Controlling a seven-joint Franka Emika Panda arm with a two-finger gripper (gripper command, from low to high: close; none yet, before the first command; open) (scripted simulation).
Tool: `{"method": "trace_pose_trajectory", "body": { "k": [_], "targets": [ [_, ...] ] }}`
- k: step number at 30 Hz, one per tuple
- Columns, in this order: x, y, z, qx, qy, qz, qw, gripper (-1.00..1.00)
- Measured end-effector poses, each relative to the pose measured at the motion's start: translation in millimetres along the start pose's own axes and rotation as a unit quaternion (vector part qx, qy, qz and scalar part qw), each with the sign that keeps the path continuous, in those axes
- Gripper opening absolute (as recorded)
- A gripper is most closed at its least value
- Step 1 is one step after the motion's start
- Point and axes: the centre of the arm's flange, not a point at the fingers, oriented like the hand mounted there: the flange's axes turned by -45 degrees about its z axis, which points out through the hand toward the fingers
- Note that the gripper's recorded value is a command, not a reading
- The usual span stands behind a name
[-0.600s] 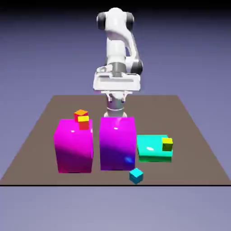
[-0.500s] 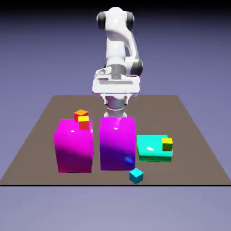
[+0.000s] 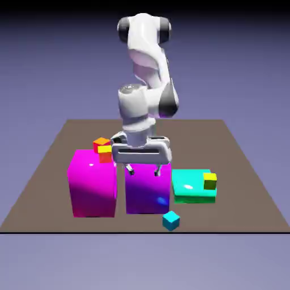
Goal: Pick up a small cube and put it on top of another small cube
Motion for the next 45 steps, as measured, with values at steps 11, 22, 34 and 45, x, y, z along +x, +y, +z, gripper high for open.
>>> {"method": "trace_pose_trajectory", "body": {
  "k": [11, 22, 34, 45],
  "targets": [
    [47, -1, 109, 0.018, -0.239, 0.139, 0.961, 0.0],
    [62, 6, 214, 0.038, -0.461, 0.23, 0.856, 0.0],
    [68, 9, 174, 0.031, -0.431, 0.159, 0.888, -1.0],
    [54, 86, 0, -0.069, -0.402, -0.055, 0.911, -1.0]
  ]
}}
